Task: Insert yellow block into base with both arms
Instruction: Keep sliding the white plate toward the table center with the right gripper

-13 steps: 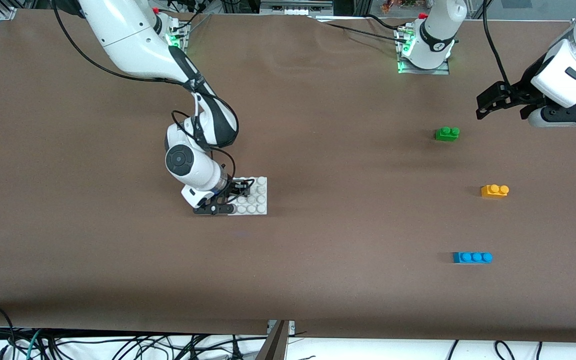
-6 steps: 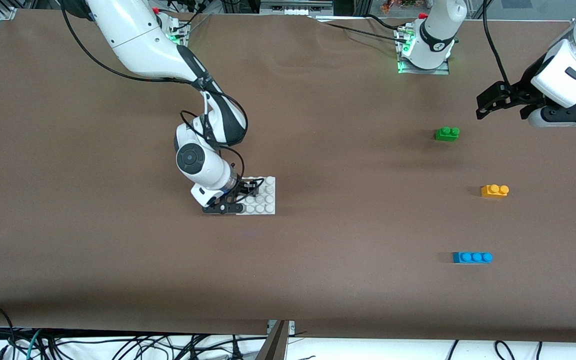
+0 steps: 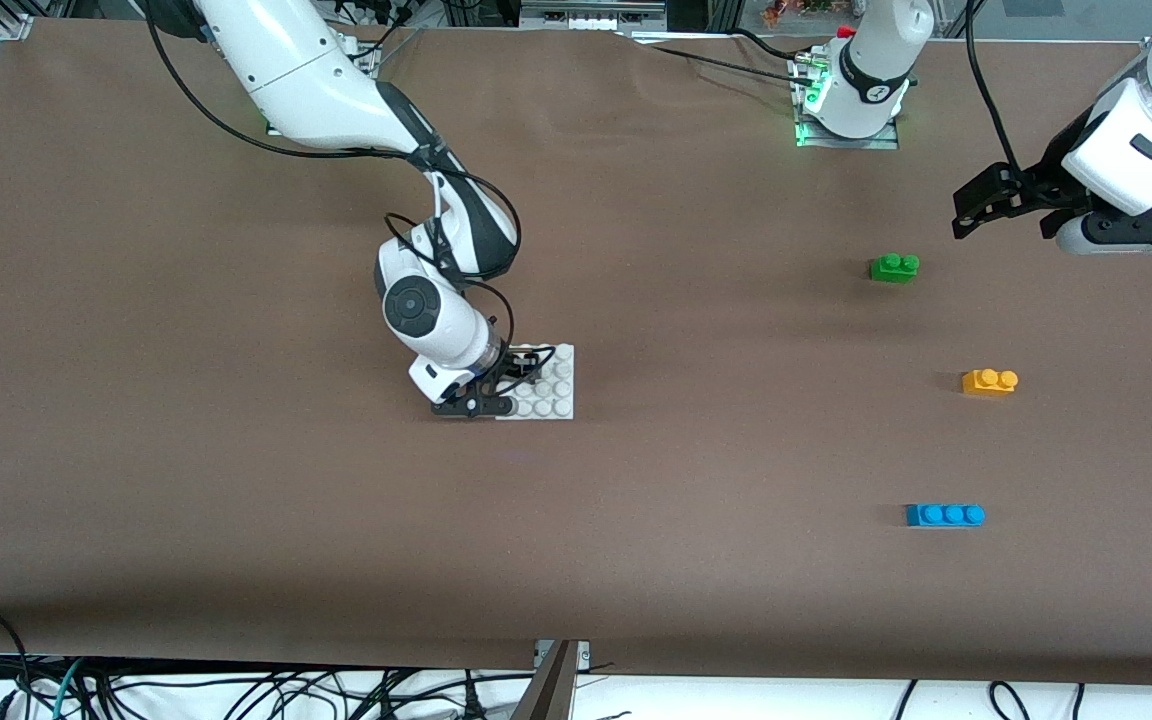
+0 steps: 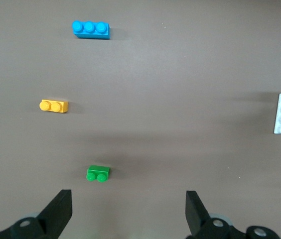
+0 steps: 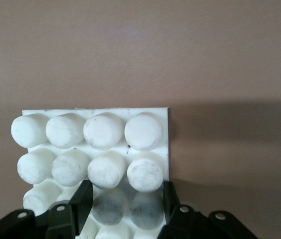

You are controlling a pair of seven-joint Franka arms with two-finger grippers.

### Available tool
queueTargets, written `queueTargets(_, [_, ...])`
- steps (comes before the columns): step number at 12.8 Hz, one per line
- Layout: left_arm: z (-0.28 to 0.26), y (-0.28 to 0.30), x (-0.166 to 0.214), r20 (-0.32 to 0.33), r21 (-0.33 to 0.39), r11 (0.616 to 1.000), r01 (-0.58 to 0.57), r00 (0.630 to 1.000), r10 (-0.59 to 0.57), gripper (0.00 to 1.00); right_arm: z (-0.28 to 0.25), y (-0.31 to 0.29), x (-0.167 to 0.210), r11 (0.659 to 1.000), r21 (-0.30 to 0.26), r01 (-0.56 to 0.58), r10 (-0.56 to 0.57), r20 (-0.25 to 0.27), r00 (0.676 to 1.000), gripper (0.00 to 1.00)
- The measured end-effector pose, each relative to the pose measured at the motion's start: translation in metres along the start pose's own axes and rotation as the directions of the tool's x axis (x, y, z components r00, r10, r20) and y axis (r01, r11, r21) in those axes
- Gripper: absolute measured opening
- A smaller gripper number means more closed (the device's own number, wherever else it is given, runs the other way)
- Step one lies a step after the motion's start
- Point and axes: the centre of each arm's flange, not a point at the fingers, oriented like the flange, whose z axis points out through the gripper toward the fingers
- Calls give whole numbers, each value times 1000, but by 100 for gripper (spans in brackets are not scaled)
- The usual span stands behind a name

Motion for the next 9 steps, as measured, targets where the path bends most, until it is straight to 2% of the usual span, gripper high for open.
queueTargets(9, [0,0,0,0,0,1000,1,1000,-1,100,8,-35,-11,1000,13,4,-4,-5,1000,63])
